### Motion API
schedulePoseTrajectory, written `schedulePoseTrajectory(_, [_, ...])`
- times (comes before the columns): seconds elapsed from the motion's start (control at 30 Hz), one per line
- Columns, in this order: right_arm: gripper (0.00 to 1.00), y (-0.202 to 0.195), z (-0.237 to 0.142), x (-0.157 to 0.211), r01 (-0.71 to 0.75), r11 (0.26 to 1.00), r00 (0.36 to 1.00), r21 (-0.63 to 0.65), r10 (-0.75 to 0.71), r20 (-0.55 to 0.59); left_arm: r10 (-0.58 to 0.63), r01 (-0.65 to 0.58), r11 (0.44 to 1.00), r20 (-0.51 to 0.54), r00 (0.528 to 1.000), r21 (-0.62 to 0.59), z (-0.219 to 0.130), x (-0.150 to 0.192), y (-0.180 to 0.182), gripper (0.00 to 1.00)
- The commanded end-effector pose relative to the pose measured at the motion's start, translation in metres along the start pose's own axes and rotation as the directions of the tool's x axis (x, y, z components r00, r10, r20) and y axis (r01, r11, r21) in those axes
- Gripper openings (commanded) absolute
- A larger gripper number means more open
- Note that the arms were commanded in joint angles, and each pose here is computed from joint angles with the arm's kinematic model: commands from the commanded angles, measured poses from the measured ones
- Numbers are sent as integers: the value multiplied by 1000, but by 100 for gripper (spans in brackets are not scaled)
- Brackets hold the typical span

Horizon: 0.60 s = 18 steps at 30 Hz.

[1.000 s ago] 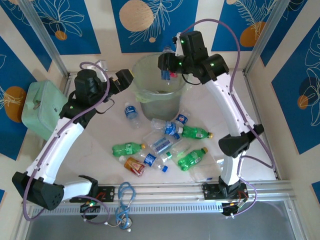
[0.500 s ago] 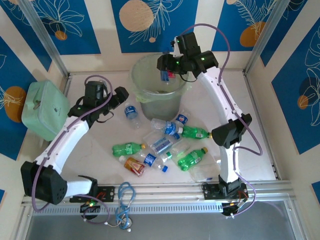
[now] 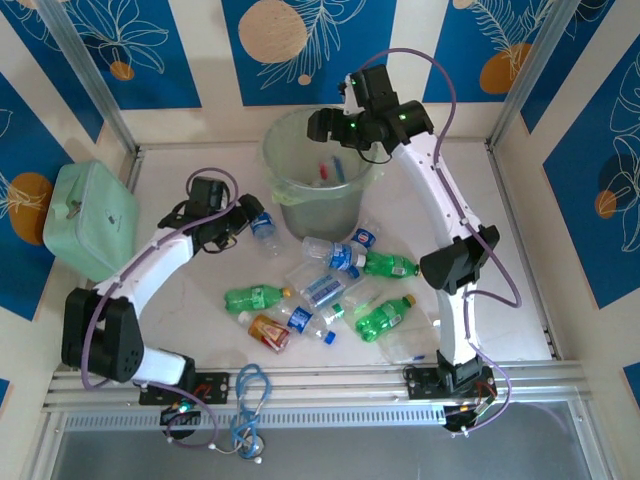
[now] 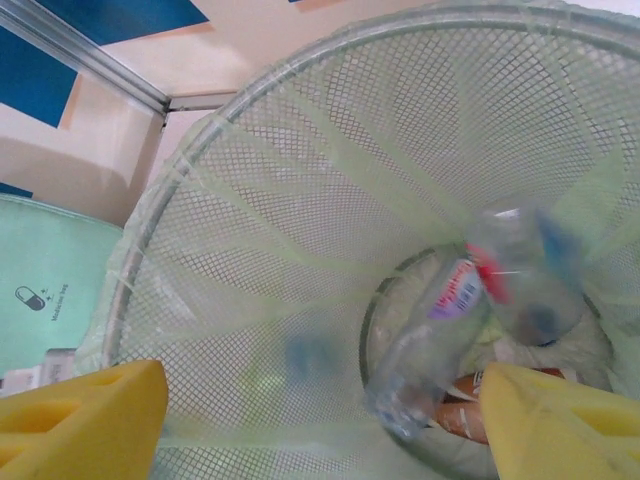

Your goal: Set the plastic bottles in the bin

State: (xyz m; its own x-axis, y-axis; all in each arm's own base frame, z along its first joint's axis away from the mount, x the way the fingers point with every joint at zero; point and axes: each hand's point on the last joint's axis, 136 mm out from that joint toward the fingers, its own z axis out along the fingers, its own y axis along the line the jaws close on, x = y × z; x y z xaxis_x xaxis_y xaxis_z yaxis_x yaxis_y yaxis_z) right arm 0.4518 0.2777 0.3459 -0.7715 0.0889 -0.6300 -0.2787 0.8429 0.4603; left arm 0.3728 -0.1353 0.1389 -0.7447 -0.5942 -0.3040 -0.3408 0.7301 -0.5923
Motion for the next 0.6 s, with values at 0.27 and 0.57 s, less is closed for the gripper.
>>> schedulePoseTrajectory(0.27, [83,55,-81,46,71,992,996,-102,-66,53,-85,87,996,-50,995,26,59,-11,1,86])
schedulePoseTrajectory(0.57, [85,39,-92,79,21,996,999,-86,-18,32,-77,72,995,-77,994,-65,88,-19,11,86])
